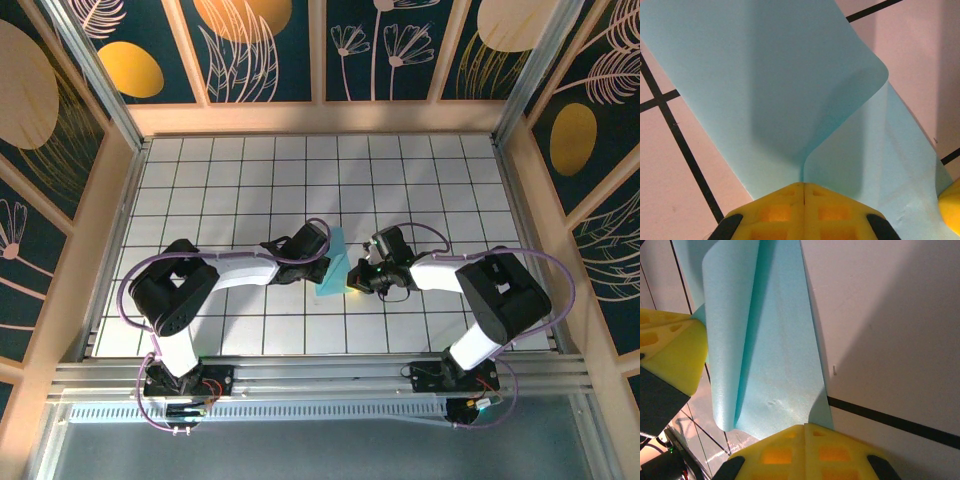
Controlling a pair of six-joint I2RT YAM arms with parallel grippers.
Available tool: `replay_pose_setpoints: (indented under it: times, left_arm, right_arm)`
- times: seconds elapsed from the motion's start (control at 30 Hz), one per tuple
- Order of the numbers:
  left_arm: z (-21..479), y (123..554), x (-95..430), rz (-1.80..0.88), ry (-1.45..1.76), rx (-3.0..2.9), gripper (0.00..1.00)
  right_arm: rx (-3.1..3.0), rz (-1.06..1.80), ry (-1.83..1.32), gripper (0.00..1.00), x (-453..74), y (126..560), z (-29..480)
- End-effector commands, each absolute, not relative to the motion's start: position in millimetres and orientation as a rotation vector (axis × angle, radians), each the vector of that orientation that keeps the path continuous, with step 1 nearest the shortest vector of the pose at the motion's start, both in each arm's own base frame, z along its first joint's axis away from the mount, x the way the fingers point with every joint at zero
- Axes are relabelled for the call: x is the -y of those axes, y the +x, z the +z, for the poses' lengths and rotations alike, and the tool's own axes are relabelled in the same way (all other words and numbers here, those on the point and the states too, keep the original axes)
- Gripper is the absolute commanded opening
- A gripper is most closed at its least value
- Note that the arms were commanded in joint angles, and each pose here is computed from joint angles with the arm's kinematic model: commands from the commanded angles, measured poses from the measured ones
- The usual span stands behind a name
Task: Fold a paper plane with a square sheet of paper (fold left side to right side)
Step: Fold the triangle a second time at the center of the table.
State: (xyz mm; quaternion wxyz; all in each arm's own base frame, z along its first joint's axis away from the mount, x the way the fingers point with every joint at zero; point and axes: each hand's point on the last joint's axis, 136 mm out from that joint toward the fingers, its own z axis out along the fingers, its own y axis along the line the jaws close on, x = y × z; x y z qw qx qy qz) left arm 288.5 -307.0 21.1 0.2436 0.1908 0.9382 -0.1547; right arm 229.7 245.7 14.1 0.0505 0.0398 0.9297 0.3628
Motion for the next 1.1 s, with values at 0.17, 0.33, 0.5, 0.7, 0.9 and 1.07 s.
replay_pose_setpoints:
  times: [0.17,0.33,0.5,0.7,0.9,1.07]
  left_arm:
    - [18.9,295.4,304.3,-0.377,0.536,-2.560,0.00]
    - [16.0,294.9,303.1,-0.365,0.543,-2.564,0.00]
    - [15.2,295.2,302.8,-0.360,0.546,-2.564,0.00]
    - [23.8,302.5,310.3,-0.380,0.539,-2.538,0.00]
    - [29.5,303.1,315.6,-0.412,0.550,-2.521,0.00]
    - [27.4,302.4,311.7,-0.388,0.554,-2.527,0.00]
  right_arm:
    - [-2.953,0.925,0.167,0.00,-225.4,214.1,-14.3]
    - [-2.951,0.924,0.169,0.00,-225.5,214.8,-13.5]
    - [-2.953,0.924,0.168,0.00,-225.5,214.5,-14.1]
    - [-2.952,0.925,0.167,0.00,-226.0,215.1,-14.0]
    - [-2.952,0.925,0.167,0.00,-225.7,214.6,-14.2]
    - [-2.955,0.924,0.166,0.00,-225.6,213.9,-14.6]
